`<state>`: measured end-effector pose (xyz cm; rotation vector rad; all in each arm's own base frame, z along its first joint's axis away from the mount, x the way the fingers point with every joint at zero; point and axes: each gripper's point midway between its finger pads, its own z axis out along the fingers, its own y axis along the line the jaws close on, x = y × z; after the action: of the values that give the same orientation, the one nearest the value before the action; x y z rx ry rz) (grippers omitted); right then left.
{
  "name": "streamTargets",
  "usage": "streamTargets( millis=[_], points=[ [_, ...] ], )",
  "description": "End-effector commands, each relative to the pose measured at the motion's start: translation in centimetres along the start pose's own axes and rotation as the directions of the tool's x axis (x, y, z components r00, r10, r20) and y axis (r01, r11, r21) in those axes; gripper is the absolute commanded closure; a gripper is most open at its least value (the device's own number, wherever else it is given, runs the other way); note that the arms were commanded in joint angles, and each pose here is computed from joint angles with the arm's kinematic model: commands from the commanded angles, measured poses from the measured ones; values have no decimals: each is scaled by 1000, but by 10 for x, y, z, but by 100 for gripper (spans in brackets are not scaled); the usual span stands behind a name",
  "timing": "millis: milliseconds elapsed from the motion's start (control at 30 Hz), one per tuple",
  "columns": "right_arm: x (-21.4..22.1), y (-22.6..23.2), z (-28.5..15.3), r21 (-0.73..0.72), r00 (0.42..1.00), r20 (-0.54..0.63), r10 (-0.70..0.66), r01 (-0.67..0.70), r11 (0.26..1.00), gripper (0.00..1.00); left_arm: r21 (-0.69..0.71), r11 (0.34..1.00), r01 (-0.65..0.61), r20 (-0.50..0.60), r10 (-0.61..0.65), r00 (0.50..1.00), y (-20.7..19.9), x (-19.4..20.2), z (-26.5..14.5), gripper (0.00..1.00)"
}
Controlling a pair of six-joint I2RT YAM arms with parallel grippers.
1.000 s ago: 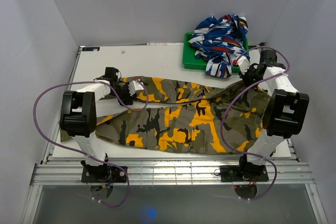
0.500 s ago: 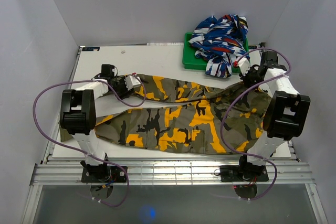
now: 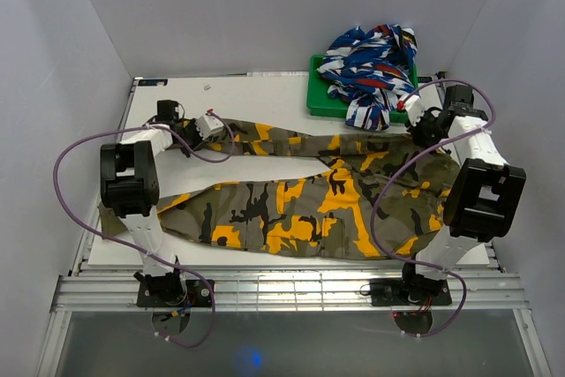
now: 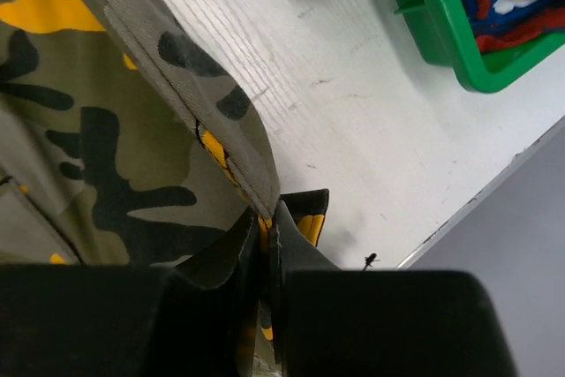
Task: Fold and stack the trousers
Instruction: Flatten the trousers out
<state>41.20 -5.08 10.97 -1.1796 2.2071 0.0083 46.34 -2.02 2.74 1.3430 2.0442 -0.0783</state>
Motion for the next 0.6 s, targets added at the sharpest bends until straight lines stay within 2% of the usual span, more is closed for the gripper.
streamTargets(
  millis=[0,33,100,167,200,300,433,500,567],
  points=[
    [-14,-18,-38,97,998,55,-22,16,995,92,-77,988,133,-46,-136,990,26,15,-63,100],
    [-15,-19,-43,109,998,63,-21,14,994,92,-95,979,179,-45,-184,982,31,22,-84,100],
    [-17,-19,-59,143,997,81,-18,7,990,92,-185,963,198,-13,-204,979,46,19,-133,100],
    [-19,-17,-68,157,995,99,-15,-1,988,92,-229,952,202,-14,-210,978,43,20,-162,100],
    [-25,0,-90,185,990,136,-27,1,983,92,-323,931,172,-12,-186,983,37,17,-213,100],
    [-31,7,-107,223,986,160,-55,18,975,92,-375,911,169,-11,-187,982,29,13,-241,100],
    [-28,30,-124,253,979,185,-89,40,967,92,-487,853,187,18,-204,979,16,2,-285,100],
    [-31,33,-139,308,971,198,-131,65,949,92,-528,826,198,21,-220,975,11,6,-290,100],
    [-27,39,-136,316,970,201,-136,67,946,92,-561,806,187,33,-204,978,11,2,-297,100]
  ],
)
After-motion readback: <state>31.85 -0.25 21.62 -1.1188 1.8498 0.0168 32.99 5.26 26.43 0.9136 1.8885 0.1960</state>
